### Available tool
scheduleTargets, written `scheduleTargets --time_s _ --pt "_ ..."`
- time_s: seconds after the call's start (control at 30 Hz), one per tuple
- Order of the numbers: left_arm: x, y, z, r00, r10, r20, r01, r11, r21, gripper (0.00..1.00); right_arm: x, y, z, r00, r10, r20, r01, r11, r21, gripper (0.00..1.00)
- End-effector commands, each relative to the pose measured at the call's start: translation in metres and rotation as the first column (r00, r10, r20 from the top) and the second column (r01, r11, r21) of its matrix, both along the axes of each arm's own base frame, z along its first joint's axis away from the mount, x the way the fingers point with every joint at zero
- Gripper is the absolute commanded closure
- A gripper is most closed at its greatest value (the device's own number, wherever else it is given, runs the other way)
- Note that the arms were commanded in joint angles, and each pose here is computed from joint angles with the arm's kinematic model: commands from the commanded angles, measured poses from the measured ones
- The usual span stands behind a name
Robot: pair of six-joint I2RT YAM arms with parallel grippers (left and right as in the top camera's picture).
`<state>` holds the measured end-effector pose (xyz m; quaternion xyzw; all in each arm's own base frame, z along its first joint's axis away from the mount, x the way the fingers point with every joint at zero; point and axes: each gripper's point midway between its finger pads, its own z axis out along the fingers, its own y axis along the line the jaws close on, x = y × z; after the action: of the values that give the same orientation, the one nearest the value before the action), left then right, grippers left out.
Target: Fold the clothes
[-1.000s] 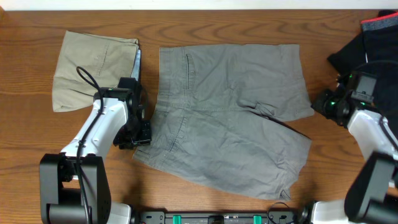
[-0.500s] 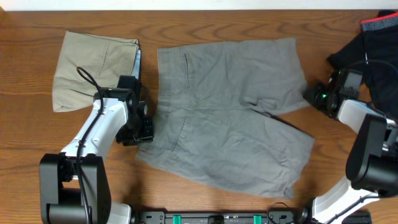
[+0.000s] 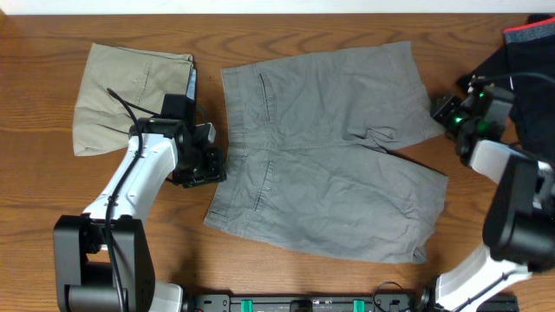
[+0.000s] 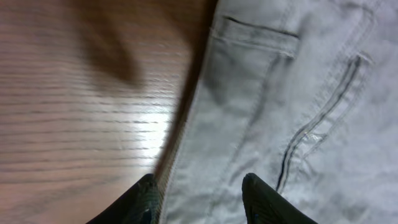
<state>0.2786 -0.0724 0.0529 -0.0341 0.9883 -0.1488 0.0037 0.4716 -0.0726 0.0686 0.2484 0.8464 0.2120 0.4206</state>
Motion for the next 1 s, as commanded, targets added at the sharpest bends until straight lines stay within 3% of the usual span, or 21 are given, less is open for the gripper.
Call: scheduleTargets --time_s 0.0,0.1,0.27,0.37,0.5,0.97 --pt "0.003 -0.007 0.011 0.998 -0.048 0.027 0.049 0.998 -0.049 0.53 -0.011 0.012 0.074 0.988 0.093 0.123 -0.089 0.995 -0.038 0.69" --pt "0.0 -0.007 0.01 0.999 -0.049 0.015 0.049 0.998 -0.049 0.53 -0.04 0.019 0.102 0.989 0.119 0.09 -0.111 0.99 -0.084 0.66" --pt "0.0 -0.007 0.01 0.999 -0.051 0.015 0.052 0.997 -0.049 0.53 -0.113 0.006 0.097 0.985 -0.064 -0.16 0.046 0.992 -0.117 0.6" --pt "0.0 -0.007 0.01 0.999 -0.051 0.015 0.052 0.997 -0.049 0.53 -0.159 -0.004 0.072 0.916 -0.187 -0.355 0.144 0.979 -0.145 0.56" --pt "0.0 -0.007 0.01 0.999 -0.051 0.015 0.052 0.997 -0.049 0.53 -0.203 -0.009 0.035 0.799 -0.24 -0.552 0.155 0.968 -0.197 0.51" --pt "-0.001 -0.007 0.01 0.998 -0.055 0.015 0.056 0.997 -0.049 0.53 -0.197 -0.017 -0.057 0.674 -0.161 -0.721 0.075 0.986 -0.15 0.52"
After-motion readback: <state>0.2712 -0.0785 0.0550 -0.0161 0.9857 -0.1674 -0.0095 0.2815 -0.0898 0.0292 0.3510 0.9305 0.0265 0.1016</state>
